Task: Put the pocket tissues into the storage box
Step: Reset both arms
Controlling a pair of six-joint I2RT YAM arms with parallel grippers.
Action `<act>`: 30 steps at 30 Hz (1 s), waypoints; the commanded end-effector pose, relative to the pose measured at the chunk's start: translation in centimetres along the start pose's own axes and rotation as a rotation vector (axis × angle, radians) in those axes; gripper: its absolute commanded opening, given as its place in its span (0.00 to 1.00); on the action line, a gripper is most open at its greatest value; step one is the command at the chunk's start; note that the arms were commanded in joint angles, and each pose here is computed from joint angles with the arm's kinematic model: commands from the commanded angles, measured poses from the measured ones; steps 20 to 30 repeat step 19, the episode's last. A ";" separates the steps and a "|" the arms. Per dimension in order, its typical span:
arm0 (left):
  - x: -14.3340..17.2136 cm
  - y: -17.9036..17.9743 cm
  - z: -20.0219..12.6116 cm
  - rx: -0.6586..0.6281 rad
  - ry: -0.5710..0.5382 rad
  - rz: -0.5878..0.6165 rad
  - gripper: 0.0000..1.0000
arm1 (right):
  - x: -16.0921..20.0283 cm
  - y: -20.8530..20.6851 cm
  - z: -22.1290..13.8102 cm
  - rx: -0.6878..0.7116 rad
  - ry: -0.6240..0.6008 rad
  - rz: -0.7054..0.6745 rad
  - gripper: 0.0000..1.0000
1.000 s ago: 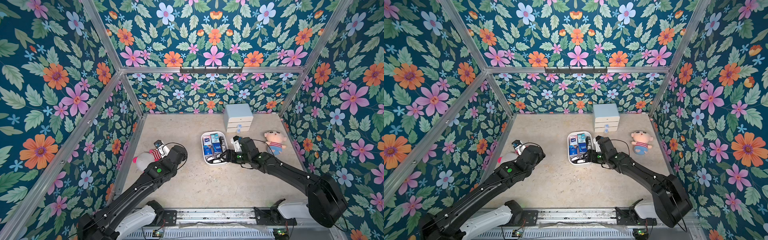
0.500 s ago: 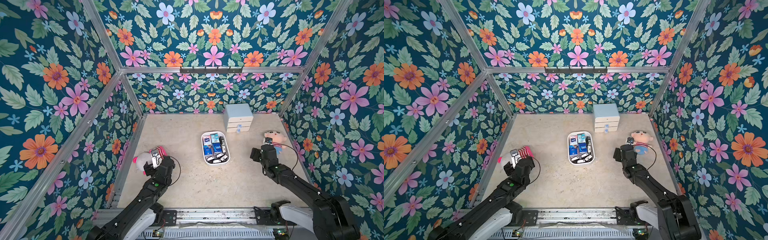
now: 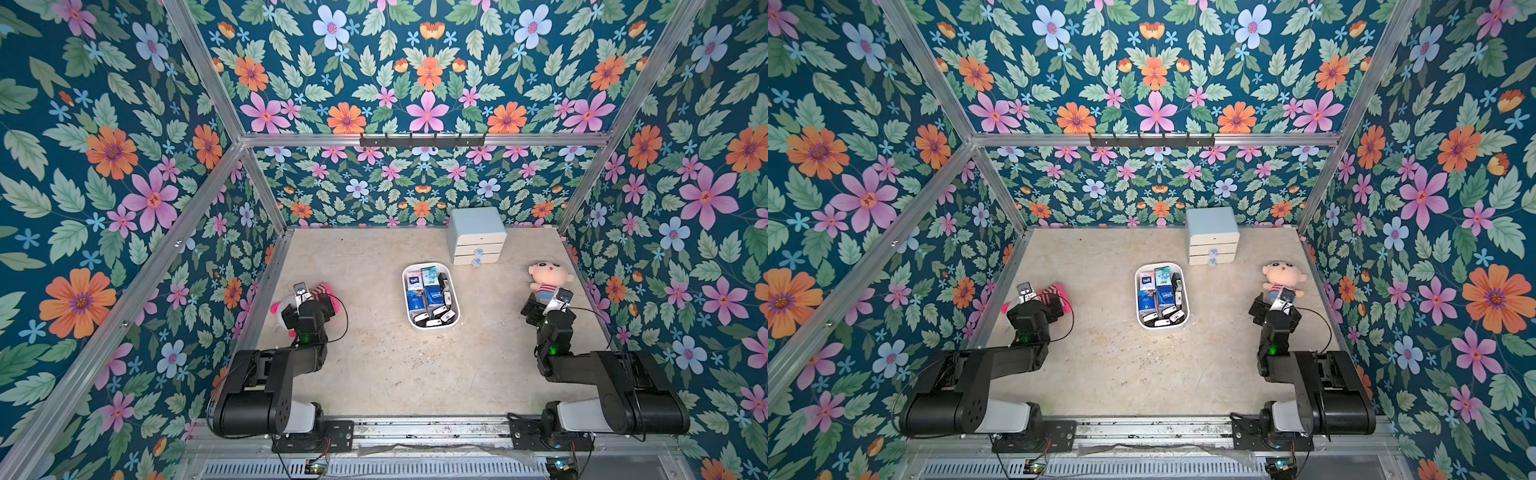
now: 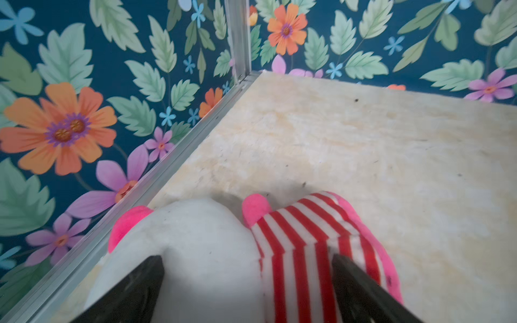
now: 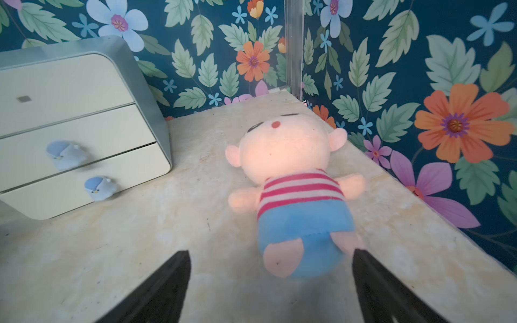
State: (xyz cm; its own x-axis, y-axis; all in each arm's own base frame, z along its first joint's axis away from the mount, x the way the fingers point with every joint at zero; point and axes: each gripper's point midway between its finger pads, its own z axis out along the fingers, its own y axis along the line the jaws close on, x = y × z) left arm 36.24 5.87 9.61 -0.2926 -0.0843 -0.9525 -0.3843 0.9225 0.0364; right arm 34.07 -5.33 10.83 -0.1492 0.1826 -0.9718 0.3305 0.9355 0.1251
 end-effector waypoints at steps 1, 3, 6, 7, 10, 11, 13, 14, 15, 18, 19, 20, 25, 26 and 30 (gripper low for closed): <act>-2.0 -2.8 0.5 0.161 -0.115 -0.001 1.00 | -3.5 1.1 -0.9 -0.110 -0.167 0.091 0.99; -2.2 -3.2 0.3 0.191 -0.164 0.009 1.00 | -2.6 0.9 -0.5 -0.094 -0.117 0.081 0.99; -2.2 -2.5 0.2 0.157 -0.163 -0.018 1.00 | -2.6 0.9 -0.5 -0.090 -0.116 0.076 0.99; -2.0 -2.4 0.2 0.153 -0.151 -0.017 1.00 | -2.8 1.0 -0.6 -0.098 -0.130 0.078 0.99; -2.0 -2.3 0.3 0.145 -0.148 -0.014 1.00 | -2.7 1.1 -0.5 -0.097 -0.122 0.071 0.99; -2.0 -2.4 0.3 0.145 -0.144 -0.013 1.00 | -2.7 1.2 -0.5 -0.100 -0.121 0.067 0.99; -2.0 -2.4 0.3 0.146 -0.144 -0.014 1.00 | -2.9 1.5 -0.6 -0.117 -0.136 0.064 0.99; -2.0 -2.4 0.3 0.145 -0.145 -0.013 1.00 | -2.7 2.2 -0.2 -0.147 -0.113 0.040 0.99; -2.0 -2.4 0.3 0.146 -0.143 -0.012 1.00 | -2.4 2.6 -0.1 -0.156 -0.099 0.024 0.99; -2.0 -2.4 0.3 0.146 -0.142 -0.012 1.00 | -2.6 2.6 -0.2 -0.157 -0.111 0.025 0.99; -2.0 -2.4 0.3 0.147 -0.142 -0.012 1.00 | -2.4 2.6 -0.3 -0.157 -0.105 0.020 0.99; -2.0 -2.4 0.3 0.147 -0.142 -0.012 1.00 | -2.4 2.6 -0.3 -0.157 -0.105 0.020 0.99; -2.0 -2.4 0.3 0.147 -0.142 -0.012 1.00 | -2.4 2.6 -0.3 -0.157 -0.105 0.020 0.99; -2.0 -2.4 0.3 0.147 -0.142 -0.012 1.00 | -2.4 2.6 -0.3 -0.157 -0.105 0.020 0.99; -2.0 -2.4 0.3 0.147 -0.142 -0.012 1.00 | -2.4 2.6 -0.3 -0.157 -0.105 0.020 0.99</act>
